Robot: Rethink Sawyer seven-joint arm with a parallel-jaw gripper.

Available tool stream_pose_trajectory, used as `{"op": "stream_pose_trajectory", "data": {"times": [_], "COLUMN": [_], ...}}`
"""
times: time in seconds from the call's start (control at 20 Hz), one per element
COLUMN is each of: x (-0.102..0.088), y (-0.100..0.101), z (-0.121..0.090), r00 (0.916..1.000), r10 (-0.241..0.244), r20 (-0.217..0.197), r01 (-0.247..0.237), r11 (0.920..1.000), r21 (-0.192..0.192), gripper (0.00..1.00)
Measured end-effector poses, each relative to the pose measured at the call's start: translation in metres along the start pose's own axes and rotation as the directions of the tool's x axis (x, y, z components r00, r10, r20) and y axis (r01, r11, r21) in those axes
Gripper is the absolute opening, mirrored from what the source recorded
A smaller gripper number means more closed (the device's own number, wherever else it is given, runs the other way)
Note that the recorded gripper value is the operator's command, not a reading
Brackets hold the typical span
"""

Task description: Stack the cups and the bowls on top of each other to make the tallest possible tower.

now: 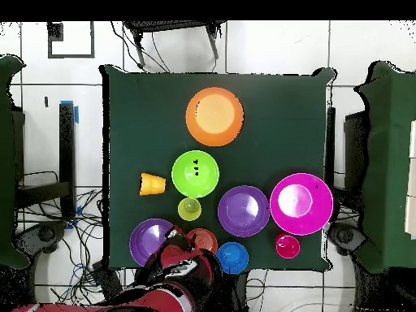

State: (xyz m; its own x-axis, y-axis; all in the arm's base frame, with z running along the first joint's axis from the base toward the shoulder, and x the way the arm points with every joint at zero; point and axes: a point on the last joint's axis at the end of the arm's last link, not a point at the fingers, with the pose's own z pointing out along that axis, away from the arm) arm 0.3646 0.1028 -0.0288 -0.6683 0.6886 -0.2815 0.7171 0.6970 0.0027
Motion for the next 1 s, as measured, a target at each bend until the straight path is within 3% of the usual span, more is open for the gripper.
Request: {"op": "stream_pose_trajectory", "data": {"times": [0.3,0.35,1.0], "x": [0.010,0.014,0.018], "y": [-0.011,-0.016,-0.024], "z": [0.007,0.009,0.007], "r00": [0.9998,0.9996,0.9975], "r10": [-0.007,-0.009,0.035], "r20": [-0.020,-0.028,-0.062], "r01": [0.008,0.010,-0.032], "r11": [0.9995,0.9991,0.9985], "r21": [0.030,0.041,0.044], "gripper": [1.00,0.00,0.00]}}
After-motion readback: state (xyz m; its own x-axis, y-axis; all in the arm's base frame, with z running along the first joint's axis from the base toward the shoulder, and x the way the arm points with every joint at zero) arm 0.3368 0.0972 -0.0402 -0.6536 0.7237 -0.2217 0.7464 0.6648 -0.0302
